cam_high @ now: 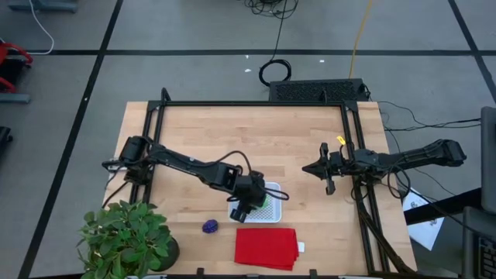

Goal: Pick and placing Produce into tupperware
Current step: Put the green pear into the white bin

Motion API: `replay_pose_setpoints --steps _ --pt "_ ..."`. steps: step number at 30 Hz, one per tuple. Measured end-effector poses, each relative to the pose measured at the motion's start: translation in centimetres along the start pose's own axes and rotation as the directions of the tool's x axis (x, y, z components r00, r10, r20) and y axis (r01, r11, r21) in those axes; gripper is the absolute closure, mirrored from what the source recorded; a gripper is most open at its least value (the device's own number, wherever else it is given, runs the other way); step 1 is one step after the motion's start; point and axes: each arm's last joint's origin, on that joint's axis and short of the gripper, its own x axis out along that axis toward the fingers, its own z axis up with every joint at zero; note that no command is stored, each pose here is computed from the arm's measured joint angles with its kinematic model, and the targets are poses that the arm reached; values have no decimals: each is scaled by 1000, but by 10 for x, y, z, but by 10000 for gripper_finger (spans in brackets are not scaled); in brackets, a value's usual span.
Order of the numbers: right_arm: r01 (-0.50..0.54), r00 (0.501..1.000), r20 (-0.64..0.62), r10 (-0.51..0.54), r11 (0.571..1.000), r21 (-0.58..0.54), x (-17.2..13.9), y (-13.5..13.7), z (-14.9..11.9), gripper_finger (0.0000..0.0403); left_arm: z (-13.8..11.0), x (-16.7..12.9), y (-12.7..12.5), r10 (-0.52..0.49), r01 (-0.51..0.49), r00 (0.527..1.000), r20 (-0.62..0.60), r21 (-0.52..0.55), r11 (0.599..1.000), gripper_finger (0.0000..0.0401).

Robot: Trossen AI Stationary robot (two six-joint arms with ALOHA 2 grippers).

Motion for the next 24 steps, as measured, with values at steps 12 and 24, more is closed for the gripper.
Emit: replay_pose_setpoints --steps 12,24 --pt "0 1000 -3 0 1000 0 0 0 0 403 -12 -1 -2 -36 29 993 -116 -67 997 197" --pt "0 1000 -2 0 1000 -3 0 0 0 403 -6 -1 3 -49 48 998 -47 -39 998 203"
